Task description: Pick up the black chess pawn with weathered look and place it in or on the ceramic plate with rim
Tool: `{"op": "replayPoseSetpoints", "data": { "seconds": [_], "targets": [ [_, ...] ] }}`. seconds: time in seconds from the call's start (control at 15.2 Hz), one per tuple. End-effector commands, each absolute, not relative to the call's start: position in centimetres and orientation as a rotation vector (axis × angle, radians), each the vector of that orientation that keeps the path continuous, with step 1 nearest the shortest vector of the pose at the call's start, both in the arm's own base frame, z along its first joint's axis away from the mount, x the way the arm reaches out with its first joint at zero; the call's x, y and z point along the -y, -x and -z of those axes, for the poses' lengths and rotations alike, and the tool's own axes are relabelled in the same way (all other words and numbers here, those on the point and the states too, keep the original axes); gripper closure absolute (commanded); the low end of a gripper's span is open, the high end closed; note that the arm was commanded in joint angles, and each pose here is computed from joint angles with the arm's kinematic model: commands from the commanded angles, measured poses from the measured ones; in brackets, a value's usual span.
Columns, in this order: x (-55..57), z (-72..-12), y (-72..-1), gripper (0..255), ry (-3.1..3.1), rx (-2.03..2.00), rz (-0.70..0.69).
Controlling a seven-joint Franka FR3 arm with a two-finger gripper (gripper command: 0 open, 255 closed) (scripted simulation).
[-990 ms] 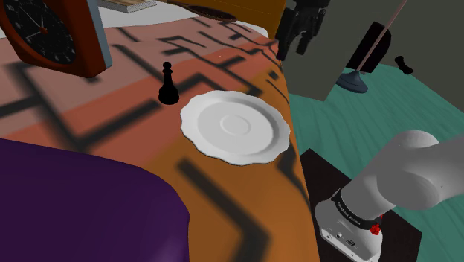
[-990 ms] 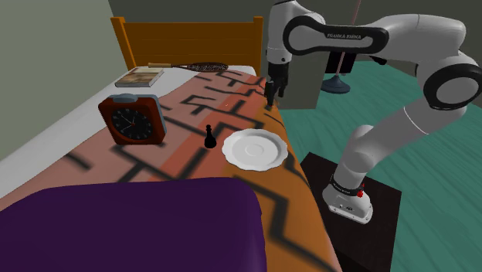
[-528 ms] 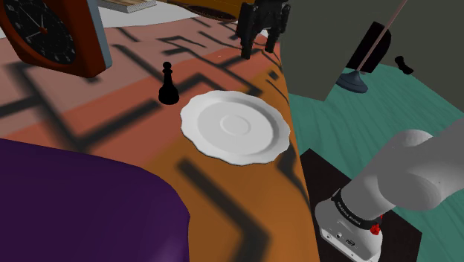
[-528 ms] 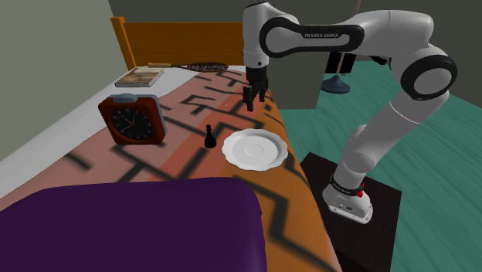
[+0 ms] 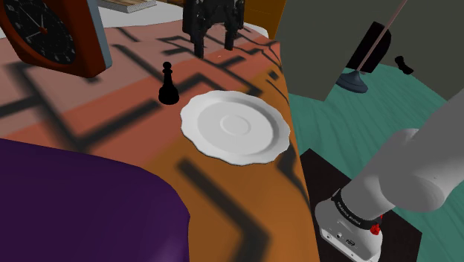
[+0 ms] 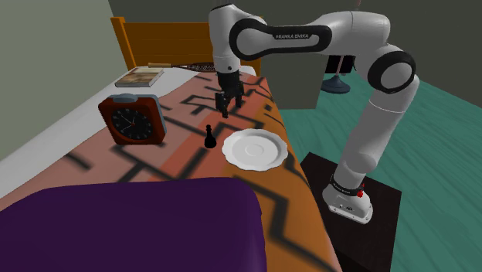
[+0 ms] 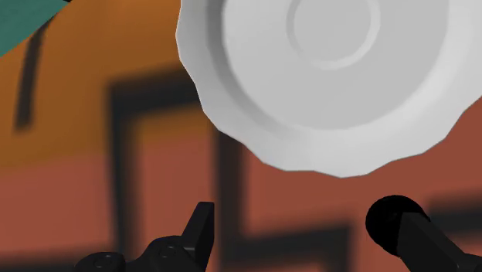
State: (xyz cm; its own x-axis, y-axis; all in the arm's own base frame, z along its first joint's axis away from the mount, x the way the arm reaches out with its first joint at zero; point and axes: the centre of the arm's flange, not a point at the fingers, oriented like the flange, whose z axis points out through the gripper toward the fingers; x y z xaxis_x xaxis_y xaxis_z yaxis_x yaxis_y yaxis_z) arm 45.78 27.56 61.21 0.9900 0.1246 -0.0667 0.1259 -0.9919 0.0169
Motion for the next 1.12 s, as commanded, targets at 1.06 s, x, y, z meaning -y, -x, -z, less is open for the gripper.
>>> {"op": "replayPoseSetpoints", "data": {
  "seconds": [1.06],
  "targets": [
    [-37.5, -56.8, -50.2, 0, -3.114, -0.268, 0.145]
  ]
}}
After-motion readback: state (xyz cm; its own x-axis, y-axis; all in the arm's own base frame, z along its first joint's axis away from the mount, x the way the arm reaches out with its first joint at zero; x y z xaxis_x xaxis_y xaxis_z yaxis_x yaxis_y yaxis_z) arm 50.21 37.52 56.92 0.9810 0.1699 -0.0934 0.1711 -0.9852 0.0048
